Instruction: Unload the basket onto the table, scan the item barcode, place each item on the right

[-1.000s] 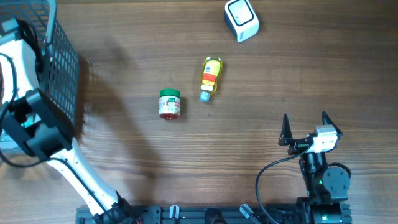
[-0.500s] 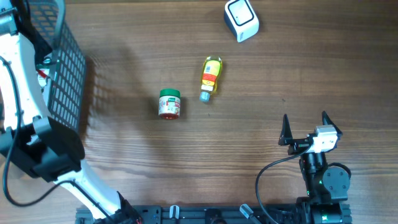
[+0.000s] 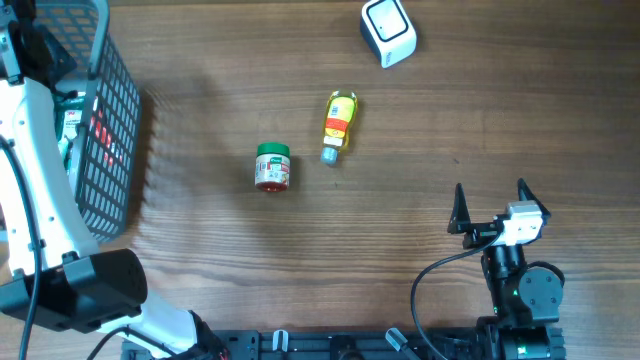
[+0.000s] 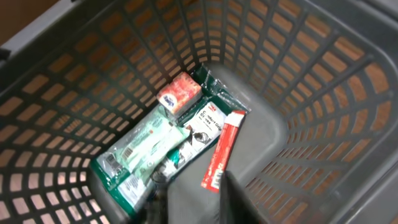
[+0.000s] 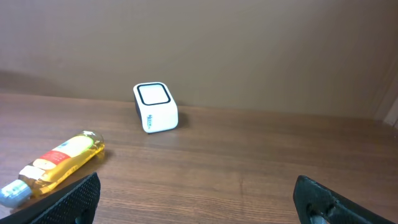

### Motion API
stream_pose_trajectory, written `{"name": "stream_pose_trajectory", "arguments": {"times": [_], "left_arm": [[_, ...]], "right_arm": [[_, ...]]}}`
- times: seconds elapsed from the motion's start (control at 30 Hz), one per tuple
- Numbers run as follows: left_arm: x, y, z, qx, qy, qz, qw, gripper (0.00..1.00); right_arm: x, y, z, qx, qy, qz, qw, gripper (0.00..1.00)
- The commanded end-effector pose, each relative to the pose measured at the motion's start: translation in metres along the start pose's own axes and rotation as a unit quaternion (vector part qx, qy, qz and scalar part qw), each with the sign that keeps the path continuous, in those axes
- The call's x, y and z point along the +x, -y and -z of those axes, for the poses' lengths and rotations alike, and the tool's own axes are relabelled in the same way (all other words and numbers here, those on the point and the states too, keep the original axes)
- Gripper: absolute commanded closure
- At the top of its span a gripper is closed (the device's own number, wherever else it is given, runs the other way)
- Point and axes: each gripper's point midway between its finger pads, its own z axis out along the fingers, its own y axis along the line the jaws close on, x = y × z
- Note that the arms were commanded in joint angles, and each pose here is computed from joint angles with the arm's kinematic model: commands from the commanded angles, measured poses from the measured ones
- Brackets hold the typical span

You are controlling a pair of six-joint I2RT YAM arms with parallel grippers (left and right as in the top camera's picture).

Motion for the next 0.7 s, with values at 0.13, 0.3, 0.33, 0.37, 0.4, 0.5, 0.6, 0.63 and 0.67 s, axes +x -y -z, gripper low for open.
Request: {"name": "stream_pose_trajectory", "arguments": {"times": [0.13,0.3,0.33,0.37,0.4,0.5,0.6,0.63,0.67], "left_arm": [[0.022,0.007,-0.026,-0.008,-0.052,0.003,0.999,0.3],[0.039,0.01,-0.075,-0.029,-0.096,-0.004,0.995,0.28],[0.043,0.012,-0.086,-0.024,-0.108,-0.001,0.994,0.28],[0.05,0.016,-0.1,-0.011,-0.126,0.003,0.992,0.29],[0.055,0.018,-0.109,-0.001,-0.141,0.008,0.99,0.31],[0.07,0.018,-0.137,0.01,-0.177,0.019,0.984,0.38],[0.084,0.017,-0.16,0.004,-0.203,0.018,0.979,0.39],[0.089,0.018,-0.166,0.002,-0.21,0.015,0.978,0.4],[0.092,0.02,-0.171,0.005,-0.216,0.011,0.976,0.4]], "right_arm": [[-0.002,0.004,0.0,0.012,0.004,0.009,1.0,0.0],[-0.002,0.004,0.0,0.012,0.004,0.009,1.0,0.0],[-0.002,0.004,0.0,0.012,0.004,0.009,1.0,0.0],[-0.002,0.004,0.0,0.012,0.004,0.009,1.0,0.0],[-0.002,0.004,0.0,0.012,0.004,0.009,1.0,0.0],[-0.002,0.004,0.0,0.012,0.004,0.009,1.0,0.0],[-0.002,0.004,0.0,0.012,0.004,0.009,1.0,0.0],[-0.002,0.004,0.0,0.012,0.004,0.009,1.0,0.0],[-0.002,0.004,0.0,0.012,0.004,0.009,1.0,0.0]]}}
